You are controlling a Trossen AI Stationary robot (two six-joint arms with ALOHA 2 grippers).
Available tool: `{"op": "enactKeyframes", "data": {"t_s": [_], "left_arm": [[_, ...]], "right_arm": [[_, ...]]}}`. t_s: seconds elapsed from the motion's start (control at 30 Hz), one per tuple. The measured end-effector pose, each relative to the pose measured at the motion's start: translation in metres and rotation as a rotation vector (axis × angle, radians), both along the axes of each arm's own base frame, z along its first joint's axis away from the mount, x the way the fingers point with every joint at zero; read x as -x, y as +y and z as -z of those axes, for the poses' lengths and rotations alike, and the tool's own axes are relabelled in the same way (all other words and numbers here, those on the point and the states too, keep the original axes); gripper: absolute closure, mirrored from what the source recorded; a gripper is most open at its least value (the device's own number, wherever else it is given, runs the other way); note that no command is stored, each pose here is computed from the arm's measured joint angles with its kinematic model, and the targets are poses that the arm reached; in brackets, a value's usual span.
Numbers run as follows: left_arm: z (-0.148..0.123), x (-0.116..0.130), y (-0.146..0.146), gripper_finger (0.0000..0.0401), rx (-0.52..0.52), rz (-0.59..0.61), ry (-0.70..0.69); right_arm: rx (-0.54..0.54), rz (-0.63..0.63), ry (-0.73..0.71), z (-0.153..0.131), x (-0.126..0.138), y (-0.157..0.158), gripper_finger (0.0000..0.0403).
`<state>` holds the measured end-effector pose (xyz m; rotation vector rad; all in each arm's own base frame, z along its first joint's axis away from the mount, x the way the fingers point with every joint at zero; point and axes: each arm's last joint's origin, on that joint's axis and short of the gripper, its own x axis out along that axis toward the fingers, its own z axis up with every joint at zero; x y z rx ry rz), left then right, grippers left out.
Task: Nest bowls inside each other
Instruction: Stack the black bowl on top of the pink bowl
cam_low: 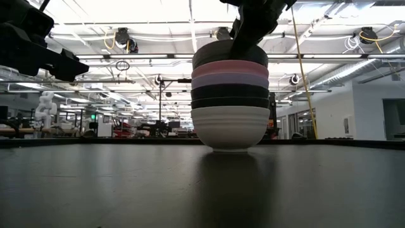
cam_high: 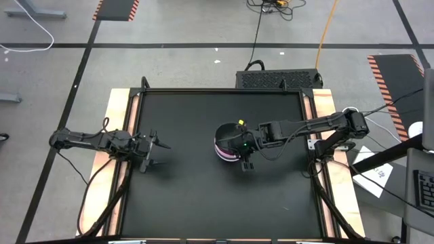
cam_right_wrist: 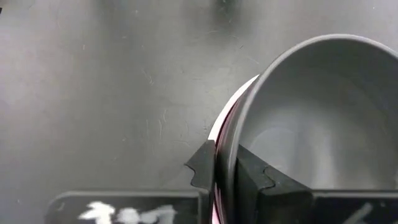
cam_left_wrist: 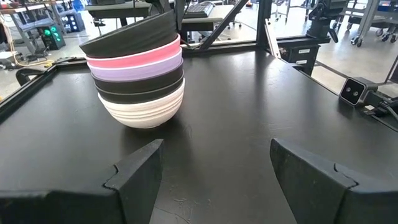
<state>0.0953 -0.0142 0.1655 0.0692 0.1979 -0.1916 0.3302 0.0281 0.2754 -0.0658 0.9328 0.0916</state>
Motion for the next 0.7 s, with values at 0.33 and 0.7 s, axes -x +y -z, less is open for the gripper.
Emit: {"op": "enactKeyframes", "data": {"t_s": [0.33, 0.7], "left_arm": [[0.0, 0.0, 0.0, 0.0107, 0.004, -0.001, 0.001], [0.0, 0.0, 0.0, 0.0107, 0.008, -0.001, 0.001]], "right_arm": [[0.045, 0.025, 0.0, 0.002, -0.001, 0.0, 0.0399], [0.026, 0.071, 0.053, 0.021, 0.005, -0.003, 0.0402]]}}
